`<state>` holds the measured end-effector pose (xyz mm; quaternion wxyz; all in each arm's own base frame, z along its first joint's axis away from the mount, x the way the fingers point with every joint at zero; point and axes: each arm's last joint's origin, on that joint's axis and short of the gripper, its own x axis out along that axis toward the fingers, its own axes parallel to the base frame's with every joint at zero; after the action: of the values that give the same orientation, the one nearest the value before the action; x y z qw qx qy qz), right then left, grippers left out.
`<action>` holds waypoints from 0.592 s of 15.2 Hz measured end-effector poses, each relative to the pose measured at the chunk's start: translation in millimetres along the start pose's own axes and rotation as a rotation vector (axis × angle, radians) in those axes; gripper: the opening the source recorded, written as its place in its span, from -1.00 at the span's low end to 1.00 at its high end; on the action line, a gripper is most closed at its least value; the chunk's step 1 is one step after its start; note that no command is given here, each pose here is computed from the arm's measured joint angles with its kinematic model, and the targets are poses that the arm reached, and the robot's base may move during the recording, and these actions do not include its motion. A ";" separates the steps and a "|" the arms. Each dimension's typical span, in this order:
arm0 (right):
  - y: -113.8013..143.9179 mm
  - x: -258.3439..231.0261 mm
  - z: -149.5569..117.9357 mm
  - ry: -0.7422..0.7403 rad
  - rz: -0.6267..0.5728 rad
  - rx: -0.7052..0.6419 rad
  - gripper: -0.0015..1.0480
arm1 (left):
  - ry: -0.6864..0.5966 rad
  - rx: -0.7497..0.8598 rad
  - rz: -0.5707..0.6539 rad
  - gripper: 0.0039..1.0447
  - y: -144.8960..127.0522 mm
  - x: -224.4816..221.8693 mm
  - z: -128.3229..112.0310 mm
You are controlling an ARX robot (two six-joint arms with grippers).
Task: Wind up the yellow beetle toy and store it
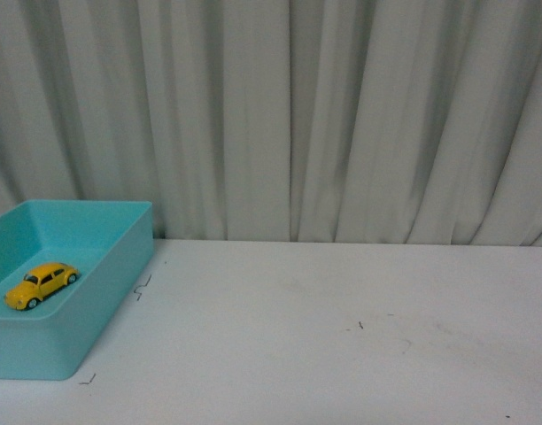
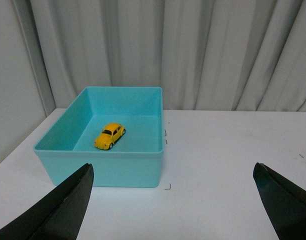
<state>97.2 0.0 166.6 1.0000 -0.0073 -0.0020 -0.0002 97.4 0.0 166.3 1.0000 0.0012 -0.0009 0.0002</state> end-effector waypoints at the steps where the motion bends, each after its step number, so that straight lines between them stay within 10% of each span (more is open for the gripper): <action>1: 0.0 0.0 0.0 0.000 0.000 0.000 0.87 | 0.000 0.000 0.000 0.88 0.0 0.0 0.0; 9: 0.0 0.0 0.0 0.000 0.000 0.000 0.87 | 0.001 0.000 0.000 0.88 0.0 0.0 -0.1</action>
<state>97.2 0.0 166.6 1.0000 -0.0073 -0.0020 -0.0002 97.4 0.0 166.3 1.0000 0.0010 -0.0005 0.0002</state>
